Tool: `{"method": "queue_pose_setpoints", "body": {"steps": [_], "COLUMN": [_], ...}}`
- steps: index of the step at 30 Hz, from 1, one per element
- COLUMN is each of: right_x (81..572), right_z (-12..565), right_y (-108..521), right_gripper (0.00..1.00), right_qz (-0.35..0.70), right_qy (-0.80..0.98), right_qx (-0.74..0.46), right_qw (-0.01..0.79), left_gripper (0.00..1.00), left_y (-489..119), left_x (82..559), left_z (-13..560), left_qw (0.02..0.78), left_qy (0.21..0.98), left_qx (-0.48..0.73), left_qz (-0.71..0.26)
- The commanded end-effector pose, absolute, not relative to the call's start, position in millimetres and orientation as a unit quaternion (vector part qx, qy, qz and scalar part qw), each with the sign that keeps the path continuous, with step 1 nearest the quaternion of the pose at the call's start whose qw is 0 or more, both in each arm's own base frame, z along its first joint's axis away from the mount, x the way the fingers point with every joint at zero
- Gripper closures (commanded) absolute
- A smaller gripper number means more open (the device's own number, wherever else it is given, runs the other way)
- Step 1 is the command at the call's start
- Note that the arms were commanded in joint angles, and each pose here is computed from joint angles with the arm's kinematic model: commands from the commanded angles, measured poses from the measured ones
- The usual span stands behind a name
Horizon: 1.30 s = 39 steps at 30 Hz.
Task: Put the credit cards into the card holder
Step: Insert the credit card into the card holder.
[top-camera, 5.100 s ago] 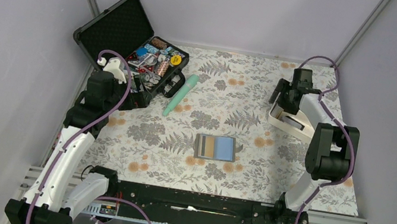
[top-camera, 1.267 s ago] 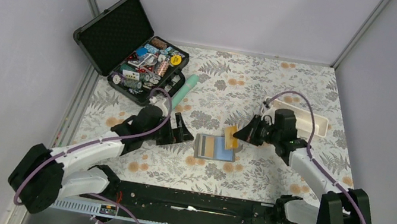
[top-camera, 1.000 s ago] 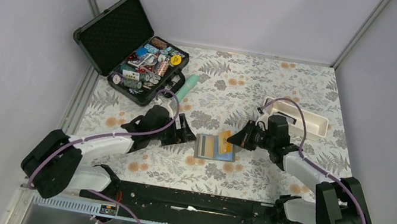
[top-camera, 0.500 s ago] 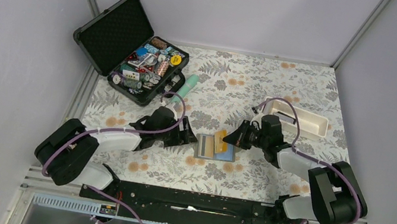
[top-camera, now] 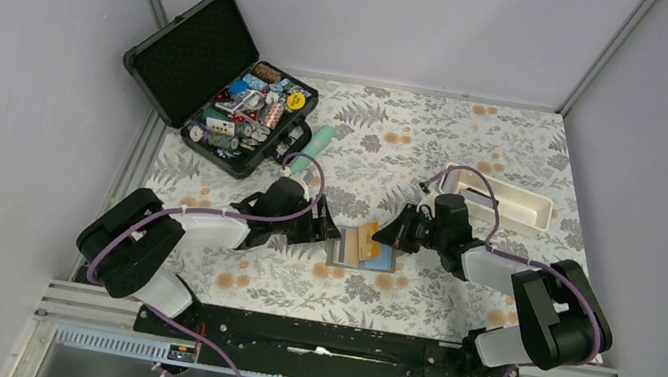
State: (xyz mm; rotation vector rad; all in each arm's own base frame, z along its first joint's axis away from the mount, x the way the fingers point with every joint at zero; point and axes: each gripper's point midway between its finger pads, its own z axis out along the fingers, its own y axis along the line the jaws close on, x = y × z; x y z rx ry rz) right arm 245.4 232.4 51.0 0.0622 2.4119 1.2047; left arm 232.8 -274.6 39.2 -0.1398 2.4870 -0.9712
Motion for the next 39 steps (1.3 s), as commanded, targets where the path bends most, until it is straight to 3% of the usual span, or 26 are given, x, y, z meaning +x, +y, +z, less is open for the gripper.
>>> {"method": "queue_pose_setpoints", "body": {"steps": [1,39], "right_x": [255.7,237.3], "right_z": [58.7,20.7], "right_y": [238.6,229.6], "right_gripper": [1.0,1.0], "right_qz": [0.439,0.402], "right_qy": [0.865,0.887], "right_qx": [0.02,0.067], "right_qw": [0.242,0.216], "left_gripper": [0.32,0.52], "left_y": [-279.9,-269.5], "left_x": [235.9,218.5], "left_z": [38.3,3.8], "left_qw": [0.236,0.212], "left_qy": [0.906,0.933], "left_qx": [-0.04,-0.034], "left_qz": [-0.348,-0.288]}}
